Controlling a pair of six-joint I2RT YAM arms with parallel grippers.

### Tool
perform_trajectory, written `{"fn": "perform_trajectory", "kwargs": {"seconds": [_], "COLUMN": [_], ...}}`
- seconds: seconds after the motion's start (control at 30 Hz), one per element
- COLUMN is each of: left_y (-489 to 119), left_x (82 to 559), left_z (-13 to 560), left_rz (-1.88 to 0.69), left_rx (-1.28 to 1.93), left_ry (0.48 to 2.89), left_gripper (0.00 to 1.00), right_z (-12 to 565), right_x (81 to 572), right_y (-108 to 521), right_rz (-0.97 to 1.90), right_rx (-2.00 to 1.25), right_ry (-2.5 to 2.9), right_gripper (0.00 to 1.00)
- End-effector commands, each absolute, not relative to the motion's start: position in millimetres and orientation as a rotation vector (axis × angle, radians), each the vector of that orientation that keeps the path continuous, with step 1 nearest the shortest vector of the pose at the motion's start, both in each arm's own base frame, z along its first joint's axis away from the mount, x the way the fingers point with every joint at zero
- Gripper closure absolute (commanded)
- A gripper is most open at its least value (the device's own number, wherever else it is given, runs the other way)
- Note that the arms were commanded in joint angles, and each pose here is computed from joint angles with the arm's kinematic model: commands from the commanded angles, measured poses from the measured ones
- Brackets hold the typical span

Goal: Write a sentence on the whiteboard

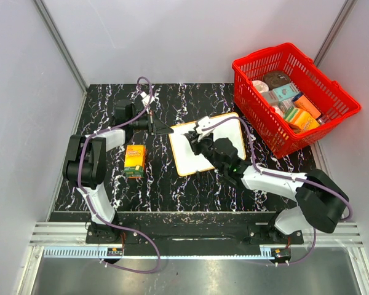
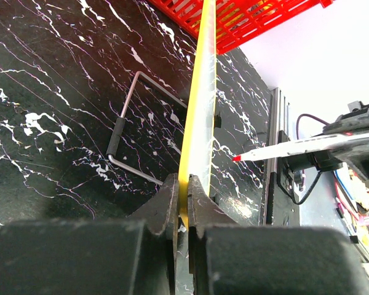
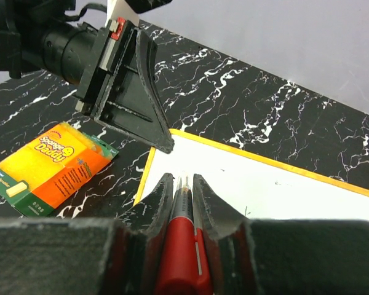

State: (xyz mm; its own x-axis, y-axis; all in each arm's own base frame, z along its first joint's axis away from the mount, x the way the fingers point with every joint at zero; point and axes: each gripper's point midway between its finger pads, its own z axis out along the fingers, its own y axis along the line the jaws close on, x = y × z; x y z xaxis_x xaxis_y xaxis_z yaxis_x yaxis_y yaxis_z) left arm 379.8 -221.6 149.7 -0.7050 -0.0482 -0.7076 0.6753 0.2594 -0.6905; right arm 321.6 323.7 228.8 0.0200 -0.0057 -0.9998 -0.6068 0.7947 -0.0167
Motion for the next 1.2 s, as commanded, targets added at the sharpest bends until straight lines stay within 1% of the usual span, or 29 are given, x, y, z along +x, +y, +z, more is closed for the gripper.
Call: {"fn": "perform_trajectory", "kwargs": {"seconds": [0.0, 0.5, 0.87, 1.17], "left_y": [-231.1, -233.3, -233.9, -234.2], "left_x": [379.0, 376.5, 375.7, 375.0], "left_z": [156.6, 156.0, 158.0, 157.1], "left_rz": [-1.473, -1.478, -1.477, -1.475], "left_rx": [0.683, 0.69, 0.7, 0.699], "left_ry": [1.838, 1.837, 1.829, 1.832], "left_gripper": [1.0, 1.0, 1.0, 1.0], "right_z": [256.6, 260.1, 233.4, 217.3], "right_x": [327.6, 337.5, 345.0, 338.9], "right_y": [329.0, 335.6, 337.0, 330.3], "right_rz": [0.488, 0.491, 0.443, 0.439], "right_rx": [-0.463, -0.415, -0.425, -0.433], "right_ry": [1.42, 1.427, 1.493, 1.54], "right_gripper": [1.0, 1.0, 1.0, 1.0]}}
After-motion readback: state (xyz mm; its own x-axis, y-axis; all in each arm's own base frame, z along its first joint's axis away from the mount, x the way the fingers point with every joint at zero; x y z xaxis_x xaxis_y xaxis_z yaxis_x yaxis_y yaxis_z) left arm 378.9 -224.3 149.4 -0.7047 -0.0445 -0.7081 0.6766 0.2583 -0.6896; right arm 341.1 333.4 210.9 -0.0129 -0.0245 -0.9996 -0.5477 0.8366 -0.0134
